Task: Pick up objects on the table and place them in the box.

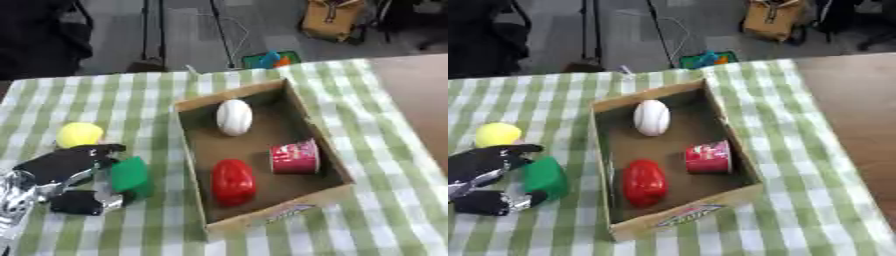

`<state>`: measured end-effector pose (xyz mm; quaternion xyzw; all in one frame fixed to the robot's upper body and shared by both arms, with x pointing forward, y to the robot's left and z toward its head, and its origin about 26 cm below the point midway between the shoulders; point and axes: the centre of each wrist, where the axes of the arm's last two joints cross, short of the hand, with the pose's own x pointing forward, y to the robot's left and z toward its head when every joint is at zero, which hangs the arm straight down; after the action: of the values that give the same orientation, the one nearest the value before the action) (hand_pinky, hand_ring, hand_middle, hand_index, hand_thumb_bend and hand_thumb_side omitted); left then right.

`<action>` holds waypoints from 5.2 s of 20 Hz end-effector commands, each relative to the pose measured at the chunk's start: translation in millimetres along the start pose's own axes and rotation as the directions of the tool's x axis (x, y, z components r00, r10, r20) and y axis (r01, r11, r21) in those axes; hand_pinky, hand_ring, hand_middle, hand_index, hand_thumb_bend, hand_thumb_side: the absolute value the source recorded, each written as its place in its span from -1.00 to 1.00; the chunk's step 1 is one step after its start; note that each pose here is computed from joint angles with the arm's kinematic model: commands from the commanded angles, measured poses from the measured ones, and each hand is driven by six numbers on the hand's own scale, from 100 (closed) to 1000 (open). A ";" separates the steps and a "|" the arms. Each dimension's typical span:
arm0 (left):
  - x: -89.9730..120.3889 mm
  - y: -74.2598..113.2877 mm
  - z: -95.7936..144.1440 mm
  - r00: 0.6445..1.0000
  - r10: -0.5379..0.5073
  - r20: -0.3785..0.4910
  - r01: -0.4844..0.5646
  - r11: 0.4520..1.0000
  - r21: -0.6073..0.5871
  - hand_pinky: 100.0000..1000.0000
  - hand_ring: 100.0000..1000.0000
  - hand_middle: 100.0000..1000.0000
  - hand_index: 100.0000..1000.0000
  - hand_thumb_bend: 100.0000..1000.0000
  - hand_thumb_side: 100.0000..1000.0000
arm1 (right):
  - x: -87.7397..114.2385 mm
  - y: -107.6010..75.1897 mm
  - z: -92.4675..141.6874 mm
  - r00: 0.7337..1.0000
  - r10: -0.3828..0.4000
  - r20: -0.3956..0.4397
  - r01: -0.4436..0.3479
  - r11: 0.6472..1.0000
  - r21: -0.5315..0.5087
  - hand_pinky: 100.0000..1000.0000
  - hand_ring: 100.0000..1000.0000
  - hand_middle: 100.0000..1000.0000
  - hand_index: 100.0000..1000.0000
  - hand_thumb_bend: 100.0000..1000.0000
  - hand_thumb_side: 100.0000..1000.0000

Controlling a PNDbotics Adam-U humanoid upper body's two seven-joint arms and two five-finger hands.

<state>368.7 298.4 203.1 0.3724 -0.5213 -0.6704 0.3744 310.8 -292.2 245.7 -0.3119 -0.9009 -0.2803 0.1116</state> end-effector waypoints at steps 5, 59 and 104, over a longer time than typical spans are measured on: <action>-6.2 2.8 3.0 1.000 -0.007 -0.007 0.007 1.000 0.003 1.00 1.00 0.86 0.25 -0.83 1.00 | 5.7 -1.1 -6.9 1.000 -0.013 0.025 0.014 1.000 -0.011 0.17 0.34 0.08 0.42 -1.00 0.14; 32.7 90.1 35.1 0.996 -0.068 -0.062 0.092 0.796 0.599 1.00 0.90 0.48 -0.20 -1.00 0.38 | 4.1 -3.8 -2.6 1.000 0.005 0.014 -0.005 1.000 0.003 0.18 0.35 0.08 0.43 -1.00 0.08; 111.0 90.1 -98.9 0.977 -0.013 0.211 -0.108 0.826 0.554 1.00 0.91 0.57 0.22 -1.00 0.67 | 6.0 0.9 4.7 1.000 -0.023 -0.012 0.024 0.999 0.038 0.19 0.36 0.08 0.44 -1.00 0.02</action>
<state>416.4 144.6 252.4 0.3708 -0.7369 -0.5194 0.2230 310.3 -287.7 235.8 -0.3083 -0.9035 -0.2658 0.1344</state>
